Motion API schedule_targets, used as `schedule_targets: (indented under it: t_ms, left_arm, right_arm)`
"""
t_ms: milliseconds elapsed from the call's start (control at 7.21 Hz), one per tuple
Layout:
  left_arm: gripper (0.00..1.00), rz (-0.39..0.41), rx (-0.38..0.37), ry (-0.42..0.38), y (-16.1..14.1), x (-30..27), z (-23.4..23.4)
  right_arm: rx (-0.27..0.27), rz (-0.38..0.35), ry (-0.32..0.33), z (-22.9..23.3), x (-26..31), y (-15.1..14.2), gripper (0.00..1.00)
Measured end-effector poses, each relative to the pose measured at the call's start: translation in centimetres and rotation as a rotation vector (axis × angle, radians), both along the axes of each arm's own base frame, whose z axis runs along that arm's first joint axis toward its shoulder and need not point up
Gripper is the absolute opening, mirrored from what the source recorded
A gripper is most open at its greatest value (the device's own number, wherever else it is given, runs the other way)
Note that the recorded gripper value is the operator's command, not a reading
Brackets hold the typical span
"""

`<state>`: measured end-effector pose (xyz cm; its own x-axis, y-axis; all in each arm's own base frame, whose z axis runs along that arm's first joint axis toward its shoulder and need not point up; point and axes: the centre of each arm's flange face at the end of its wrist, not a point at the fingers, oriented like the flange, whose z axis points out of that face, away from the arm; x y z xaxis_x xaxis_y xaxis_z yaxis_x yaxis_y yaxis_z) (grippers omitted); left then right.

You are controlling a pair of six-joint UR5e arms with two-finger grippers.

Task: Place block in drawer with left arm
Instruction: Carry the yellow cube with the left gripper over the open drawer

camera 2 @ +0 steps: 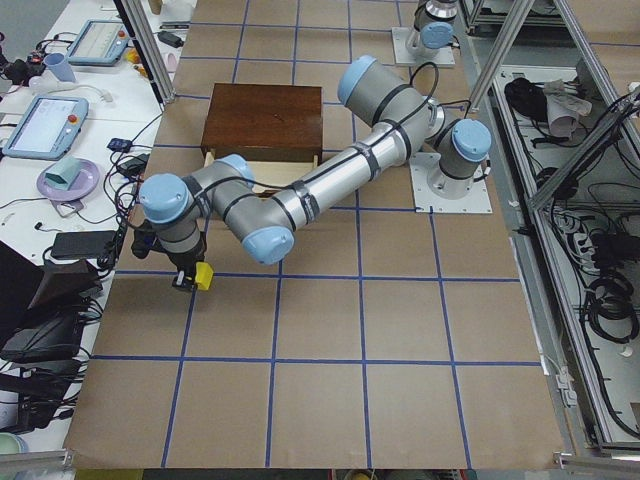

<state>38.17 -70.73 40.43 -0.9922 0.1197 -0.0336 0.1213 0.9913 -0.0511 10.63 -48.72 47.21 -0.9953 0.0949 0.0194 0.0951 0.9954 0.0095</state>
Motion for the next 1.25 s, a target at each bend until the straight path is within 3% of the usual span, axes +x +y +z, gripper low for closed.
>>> schedule_targets:
  t_ms: [277, 416, 693, 1248]
  left_arm:
    - [0.0, 0.095, 0.06, 0.074, 1.2, -8.5, 5.7]
    - [0.0, 0.134, 0.081, 0.111, 1.2, -12.9, 6.4]
    - [0.0, 0.204, 0.128, 0.142, 1.0, -19.6, 4.1]
    - [0.0, 0.205, 0.232, 0.175, 2.4, -23.2, -3.0]
  right_arm:
    - [0.001, 0.0, -0.001, 0.0, 0.0, 0.0, 1.0]
    - [0.0, 0.0, -0.001, 0.0, 0.0, 0.0, 1.0]
    - [0.0, 0.0, -0.001, 0.0, 0.0, 0.0, 1.0]
    - [0.0, 0.0, 0.0, 0.0, 0.0, 0.0, 1.0]
